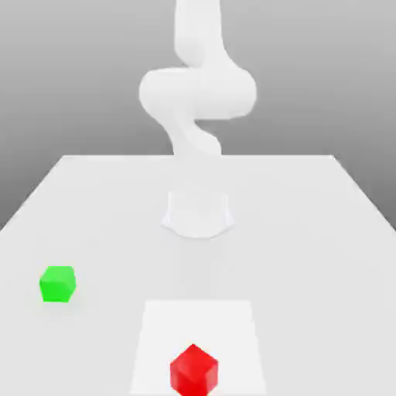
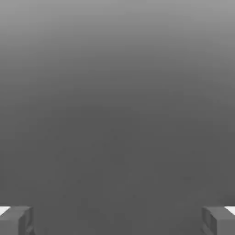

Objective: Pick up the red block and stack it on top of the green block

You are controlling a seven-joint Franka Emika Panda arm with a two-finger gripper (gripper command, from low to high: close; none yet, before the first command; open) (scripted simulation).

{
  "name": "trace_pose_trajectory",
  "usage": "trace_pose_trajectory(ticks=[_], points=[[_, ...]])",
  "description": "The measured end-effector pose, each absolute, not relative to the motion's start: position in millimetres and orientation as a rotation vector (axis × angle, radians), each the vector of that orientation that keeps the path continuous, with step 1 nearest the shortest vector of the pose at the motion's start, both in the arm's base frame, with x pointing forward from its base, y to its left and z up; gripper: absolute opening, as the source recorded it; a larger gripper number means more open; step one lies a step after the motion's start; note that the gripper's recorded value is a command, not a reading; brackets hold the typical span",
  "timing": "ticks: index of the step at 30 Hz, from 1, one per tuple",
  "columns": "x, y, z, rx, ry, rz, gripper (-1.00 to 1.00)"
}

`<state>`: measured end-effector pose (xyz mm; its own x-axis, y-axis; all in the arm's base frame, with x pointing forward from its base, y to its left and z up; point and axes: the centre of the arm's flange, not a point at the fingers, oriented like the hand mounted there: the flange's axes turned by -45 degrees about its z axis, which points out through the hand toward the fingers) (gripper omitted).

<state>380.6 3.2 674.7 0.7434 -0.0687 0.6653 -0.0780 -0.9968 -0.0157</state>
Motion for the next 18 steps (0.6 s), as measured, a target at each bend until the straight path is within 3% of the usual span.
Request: trace_pose_trajectory(ticks=[9, 18], points=[[473, -1, 520, 2.962, -0.474, 0.723, 0.00], [505, -12, 353, 2.964, -0.805, 0.350, 0.00]])
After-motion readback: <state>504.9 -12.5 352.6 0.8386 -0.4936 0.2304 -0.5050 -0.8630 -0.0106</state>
